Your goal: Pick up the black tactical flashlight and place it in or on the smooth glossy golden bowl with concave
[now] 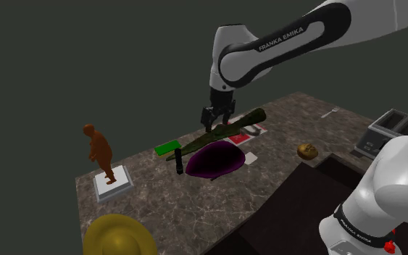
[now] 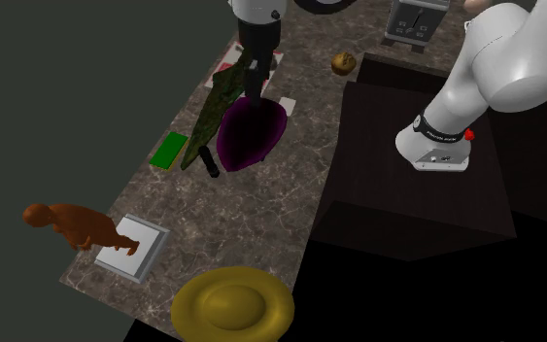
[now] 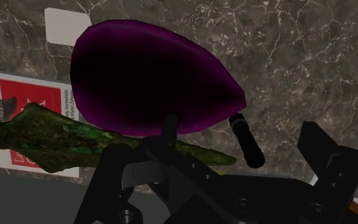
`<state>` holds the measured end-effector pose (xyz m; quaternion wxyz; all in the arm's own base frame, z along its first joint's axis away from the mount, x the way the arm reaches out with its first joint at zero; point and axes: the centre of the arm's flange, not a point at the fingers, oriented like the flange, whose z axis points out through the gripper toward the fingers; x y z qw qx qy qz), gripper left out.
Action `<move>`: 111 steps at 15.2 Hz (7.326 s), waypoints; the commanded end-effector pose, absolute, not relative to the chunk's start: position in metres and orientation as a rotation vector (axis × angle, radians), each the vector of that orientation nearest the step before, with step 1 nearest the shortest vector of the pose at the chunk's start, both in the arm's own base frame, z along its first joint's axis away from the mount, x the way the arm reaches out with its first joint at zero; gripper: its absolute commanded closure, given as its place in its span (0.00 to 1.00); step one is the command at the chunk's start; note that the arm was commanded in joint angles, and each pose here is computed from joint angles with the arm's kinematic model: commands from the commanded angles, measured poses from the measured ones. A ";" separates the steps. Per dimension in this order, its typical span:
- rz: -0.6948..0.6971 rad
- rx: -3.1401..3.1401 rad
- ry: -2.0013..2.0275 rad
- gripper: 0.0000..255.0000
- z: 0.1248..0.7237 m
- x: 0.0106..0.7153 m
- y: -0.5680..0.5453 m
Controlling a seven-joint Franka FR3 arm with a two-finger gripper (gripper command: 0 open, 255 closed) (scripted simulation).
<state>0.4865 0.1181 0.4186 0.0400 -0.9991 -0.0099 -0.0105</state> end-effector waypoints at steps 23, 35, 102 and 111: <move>-0.016 -3.129 0.038 0.00 0.246 0.639 0.219; -0.016 -3.129 0.038 1.00 0.238 0.639 0.219; -0.016 -3.129 0.038 1.00 0.461 0.474 0.531; -0.016 -3.129 0.038 1.00 0.436 0.453 0.572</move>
